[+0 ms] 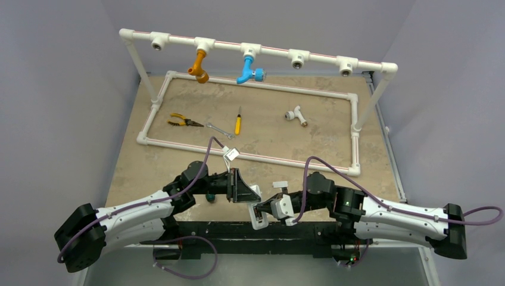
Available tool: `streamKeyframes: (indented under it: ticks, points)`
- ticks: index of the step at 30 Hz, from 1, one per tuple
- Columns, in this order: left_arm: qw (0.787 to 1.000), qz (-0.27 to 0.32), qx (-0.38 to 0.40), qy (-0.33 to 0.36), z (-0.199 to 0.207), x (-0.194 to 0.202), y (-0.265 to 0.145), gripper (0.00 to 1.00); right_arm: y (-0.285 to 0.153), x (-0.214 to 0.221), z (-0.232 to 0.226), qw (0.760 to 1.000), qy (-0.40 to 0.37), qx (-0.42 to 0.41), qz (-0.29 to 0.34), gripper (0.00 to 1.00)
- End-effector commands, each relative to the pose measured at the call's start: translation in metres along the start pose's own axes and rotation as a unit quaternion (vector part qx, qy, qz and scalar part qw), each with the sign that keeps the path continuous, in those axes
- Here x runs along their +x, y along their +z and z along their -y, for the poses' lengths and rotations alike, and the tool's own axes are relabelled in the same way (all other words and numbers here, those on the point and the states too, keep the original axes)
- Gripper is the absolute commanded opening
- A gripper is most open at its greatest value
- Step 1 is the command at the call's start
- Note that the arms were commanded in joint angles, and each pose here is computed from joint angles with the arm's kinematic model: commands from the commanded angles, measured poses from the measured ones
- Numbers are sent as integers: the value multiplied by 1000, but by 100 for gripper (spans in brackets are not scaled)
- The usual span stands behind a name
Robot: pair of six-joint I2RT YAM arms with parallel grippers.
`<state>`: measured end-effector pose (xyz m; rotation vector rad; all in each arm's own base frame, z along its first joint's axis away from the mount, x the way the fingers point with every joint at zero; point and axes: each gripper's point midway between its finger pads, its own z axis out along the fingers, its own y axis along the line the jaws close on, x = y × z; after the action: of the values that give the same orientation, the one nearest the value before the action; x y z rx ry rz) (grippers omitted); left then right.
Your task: Load the batteries into the remote control
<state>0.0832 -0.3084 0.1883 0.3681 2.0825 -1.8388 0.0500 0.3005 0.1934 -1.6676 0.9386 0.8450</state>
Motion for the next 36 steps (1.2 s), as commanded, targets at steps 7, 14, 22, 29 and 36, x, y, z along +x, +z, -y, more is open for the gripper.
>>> streamKeyframes:
  ticks: [7, 14, 22, 29, 36]
  points:
    - [998, 28, 52, 33, 33, -19, 1, 0, -4, 25, -16, 996, 8, -47, -70, 2]
    - [997, 28, 62, 24, 38, -20, 2, 0, -4, 45, -16, 993, -2, -49, -109, 0]
    - [998, 35, 58, 11, 36, -22, 3, 0, -6, 60, -15, 988, 4, -44, -147, 0]
    - [999, 37, 34, 11, 21, -19, 3, 0, -12, 34, 0, 995, 7, 3, -102, 0]
    - [998, 49, -20, 19, -4, -17, -1, 0, -23, 6, 26, 990, 73, 117, -17, 11]
